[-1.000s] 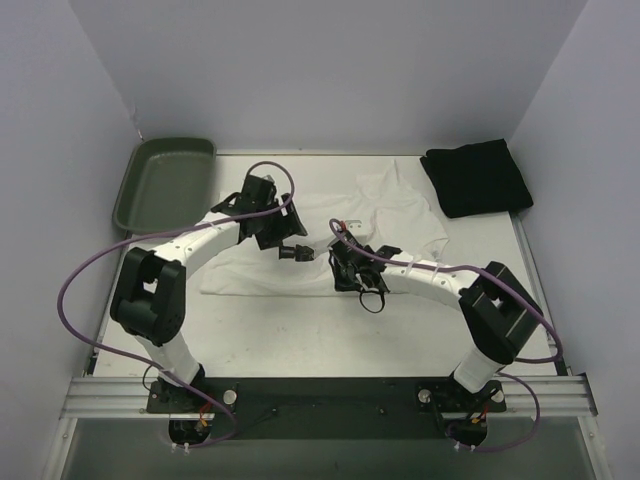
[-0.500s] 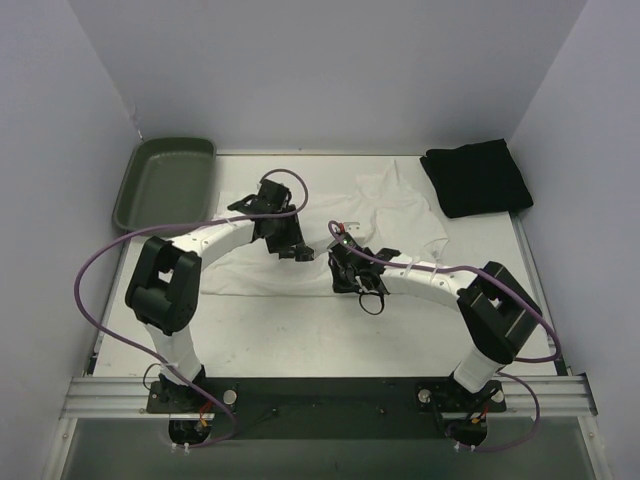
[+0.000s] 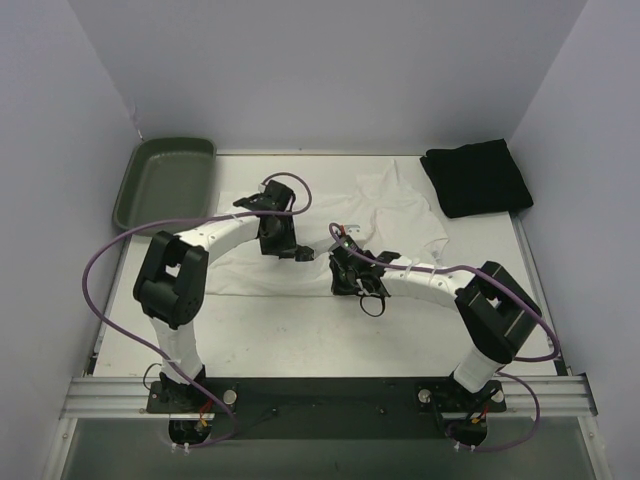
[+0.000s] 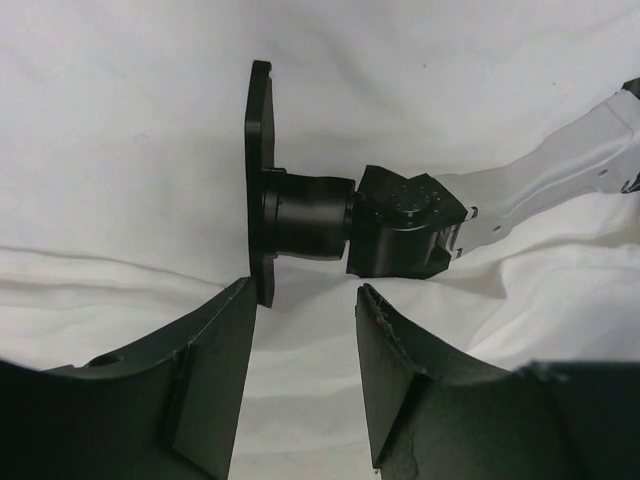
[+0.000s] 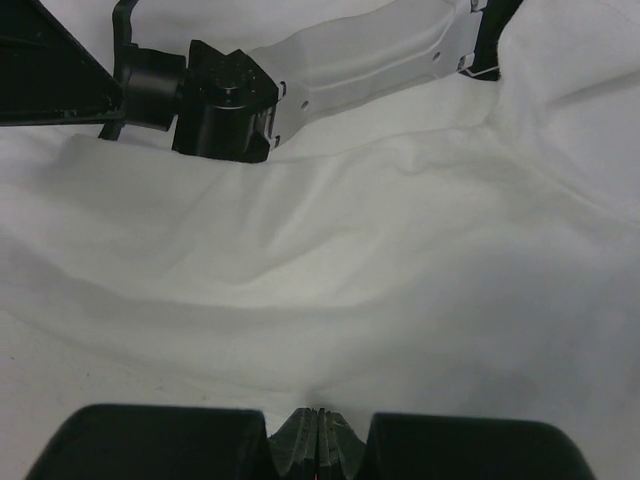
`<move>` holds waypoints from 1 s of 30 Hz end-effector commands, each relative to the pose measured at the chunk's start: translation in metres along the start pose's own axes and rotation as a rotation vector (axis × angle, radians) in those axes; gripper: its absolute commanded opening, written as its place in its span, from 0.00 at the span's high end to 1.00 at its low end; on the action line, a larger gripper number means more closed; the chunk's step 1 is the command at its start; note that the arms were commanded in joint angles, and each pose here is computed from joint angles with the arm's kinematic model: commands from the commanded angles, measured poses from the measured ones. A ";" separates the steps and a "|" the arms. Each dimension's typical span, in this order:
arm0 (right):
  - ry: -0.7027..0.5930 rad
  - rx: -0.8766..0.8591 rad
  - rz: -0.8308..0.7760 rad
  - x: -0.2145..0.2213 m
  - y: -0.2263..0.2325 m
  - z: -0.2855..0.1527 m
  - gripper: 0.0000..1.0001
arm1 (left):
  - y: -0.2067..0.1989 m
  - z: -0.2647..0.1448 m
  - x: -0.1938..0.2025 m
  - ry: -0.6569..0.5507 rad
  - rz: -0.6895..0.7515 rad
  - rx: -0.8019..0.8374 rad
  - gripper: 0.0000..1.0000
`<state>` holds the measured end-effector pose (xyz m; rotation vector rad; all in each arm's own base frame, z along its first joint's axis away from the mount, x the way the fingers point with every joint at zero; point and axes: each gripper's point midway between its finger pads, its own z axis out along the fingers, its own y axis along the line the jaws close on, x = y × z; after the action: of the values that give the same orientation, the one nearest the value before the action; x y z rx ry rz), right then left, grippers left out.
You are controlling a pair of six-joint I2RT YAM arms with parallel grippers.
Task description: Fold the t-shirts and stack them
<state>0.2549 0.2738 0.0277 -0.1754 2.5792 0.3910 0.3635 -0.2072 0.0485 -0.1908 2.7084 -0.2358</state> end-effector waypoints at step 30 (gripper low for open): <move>0.016 -0.011 0.018 0.012 -0.001 0.011 1.00 | 0.010 -0.006 -0.007 0.004 0.060 -0.070 0.76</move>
<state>0.2508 0.2734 0.0153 -0.1639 2.5883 0.4087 0.3577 -0.1982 0.0211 -0.1271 2.7875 -0.1197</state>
